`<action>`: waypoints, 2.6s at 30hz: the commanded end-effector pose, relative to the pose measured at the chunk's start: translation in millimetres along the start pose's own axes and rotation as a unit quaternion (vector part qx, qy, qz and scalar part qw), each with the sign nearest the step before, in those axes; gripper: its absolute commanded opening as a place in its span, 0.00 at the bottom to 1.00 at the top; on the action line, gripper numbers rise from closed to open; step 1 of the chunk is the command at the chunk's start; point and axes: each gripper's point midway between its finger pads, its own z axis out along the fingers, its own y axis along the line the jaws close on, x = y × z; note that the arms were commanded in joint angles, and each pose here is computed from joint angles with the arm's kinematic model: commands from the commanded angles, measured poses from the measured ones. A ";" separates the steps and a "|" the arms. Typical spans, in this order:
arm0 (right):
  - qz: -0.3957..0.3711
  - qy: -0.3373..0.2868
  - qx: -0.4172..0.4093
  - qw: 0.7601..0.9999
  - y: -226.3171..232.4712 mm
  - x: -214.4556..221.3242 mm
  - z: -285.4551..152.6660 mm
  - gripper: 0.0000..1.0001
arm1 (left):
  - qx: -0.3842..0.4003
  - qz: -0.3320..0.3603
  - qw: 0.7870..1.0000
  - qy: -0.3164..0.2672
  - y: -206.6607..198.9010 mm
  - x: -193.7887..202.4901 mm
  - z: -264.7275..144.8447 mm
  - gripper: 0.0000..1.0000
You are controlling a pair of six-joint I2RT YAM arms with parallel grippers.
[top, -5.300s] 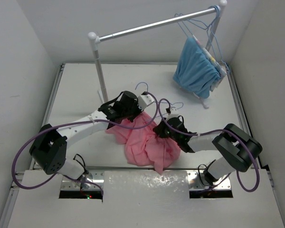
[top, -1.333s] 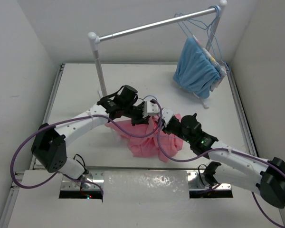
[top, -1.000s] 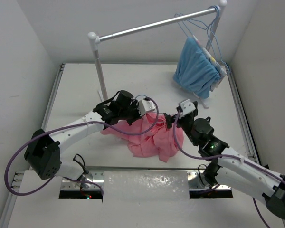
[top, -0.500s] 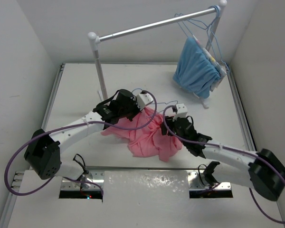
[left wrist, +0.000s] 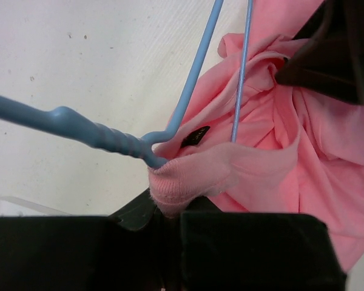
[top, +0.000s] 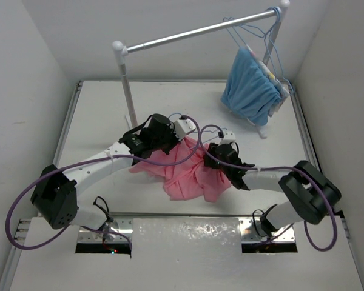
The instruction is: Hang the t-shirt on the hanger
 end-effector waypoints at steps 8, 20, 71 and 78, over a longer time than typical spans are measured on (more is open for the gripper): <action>0.099 -0.027 0.003 0.995 -13.0 -11.2 20.4 0.00 | -0.001 -0.007 0.998 -0.055 7.0 -27.0 -13.7 0.00; 0.157 -0.055 0.056 0.984 -109.7 -27.6 -8.5 0.00 | 0.042 0.081 0.996 -0.018 -4.1 22.0 -17.2 0.00; -0.242 -0.113 -0.249 0.931 23.6 -134.8 -127.7 0.84 | 0.079 0.126 0.989 0.001 -44.0 -5.1 26.8 0.00; -0.248 -0.053 -0.335 0.907 44.4 -112.9 -103.5 0.67 | 0.103 0.138 0.985 -0.019 -51.0 -14.6 19.1 0.00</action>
